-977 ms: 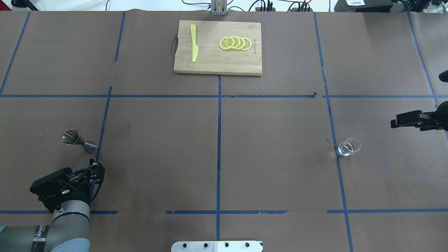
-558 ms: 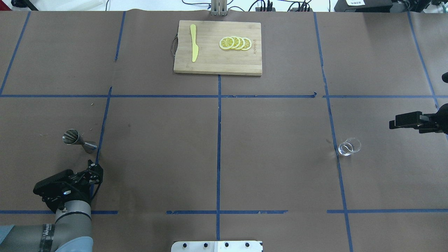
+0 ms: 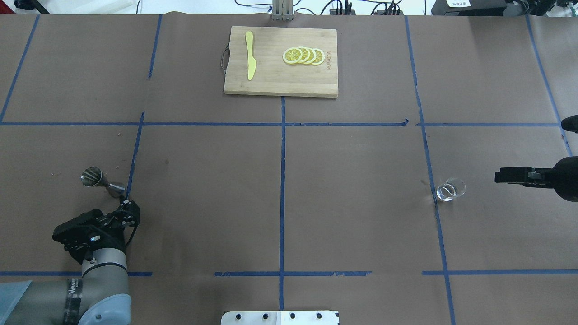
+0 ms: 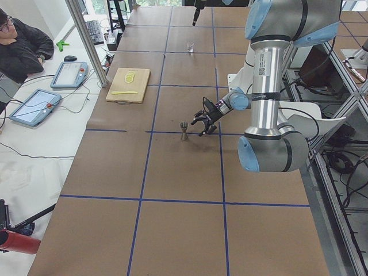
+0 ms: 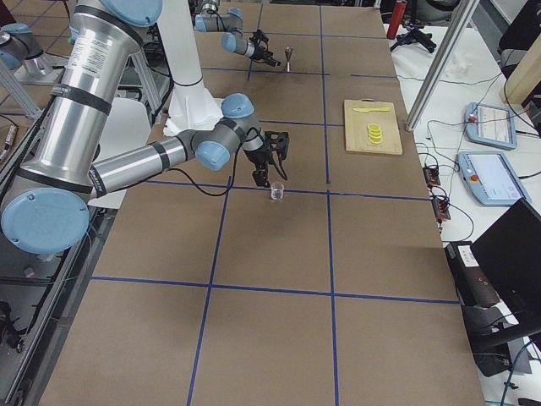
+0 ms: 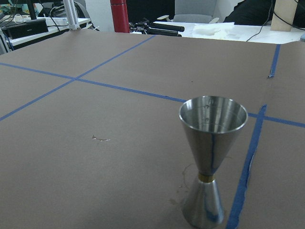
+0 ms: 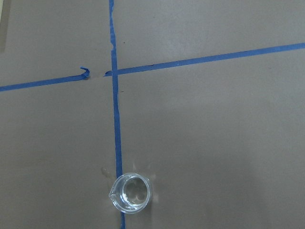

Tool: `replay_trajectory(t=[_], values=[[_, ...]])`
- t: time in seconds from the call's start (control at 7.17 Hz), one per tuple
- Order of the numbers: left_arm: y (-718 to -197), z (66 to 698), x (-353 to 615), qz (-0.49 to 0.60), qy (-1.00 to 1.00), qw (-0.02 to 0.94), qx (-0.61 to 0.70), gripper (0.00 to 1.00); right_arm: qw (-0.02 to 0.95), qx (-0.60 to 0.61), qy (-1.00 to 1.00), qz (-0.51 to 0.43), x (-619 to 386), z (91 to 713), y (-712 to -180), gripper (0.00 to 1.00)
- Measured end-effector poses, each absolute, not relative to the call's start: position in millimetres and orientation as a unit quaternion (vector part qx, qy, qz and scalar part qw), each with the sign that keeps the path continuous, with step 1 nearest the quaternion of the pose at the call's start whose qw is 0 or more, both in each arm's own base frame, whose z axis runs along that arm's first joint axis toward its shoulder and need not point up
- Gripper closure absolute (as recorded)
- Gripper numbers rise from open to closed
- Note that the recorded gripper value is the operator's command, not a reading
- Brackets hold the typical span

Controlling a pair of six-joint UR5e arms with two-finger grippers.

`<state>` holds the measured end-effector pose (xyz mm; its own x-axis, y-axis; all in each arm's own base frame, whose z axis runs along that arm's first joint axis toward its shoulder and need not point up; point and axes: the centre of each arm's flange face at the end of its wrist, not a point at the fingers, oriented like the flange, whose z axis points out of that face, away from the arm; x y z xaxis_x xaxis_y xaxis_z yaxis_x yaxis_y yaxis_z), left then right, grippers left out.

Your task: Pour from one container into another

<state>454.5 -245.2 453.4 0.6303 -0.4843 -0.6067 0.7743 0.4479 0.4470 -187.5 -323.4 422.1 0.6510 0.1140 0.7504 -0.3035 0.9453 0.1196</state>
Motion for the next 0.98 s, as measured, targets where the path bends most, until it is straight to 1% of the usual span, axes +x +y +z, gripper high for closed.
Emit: replay_trajectory(t=[0.56,0.84,0.98], values=[[-279.7,454.9,459.0,-0.386,0.182,0.809,0.403,0.1,0.903,0.128,-0.386,0.137,-215.4,422.9,-305.2,0.0],[-286.7,464.9,458.9,-0.377,0.166,0.811,0.415,0.19,0.901,0.124,-0.388,0.146,-223.1,420.6,-299.7,0.0],[-287.6,471.7,460.4,-0.374,0.159,0.813,0.418,0.29,0.901,0.124,-0.388,0.147,-226.7,420.5,-297.4,0.0]])
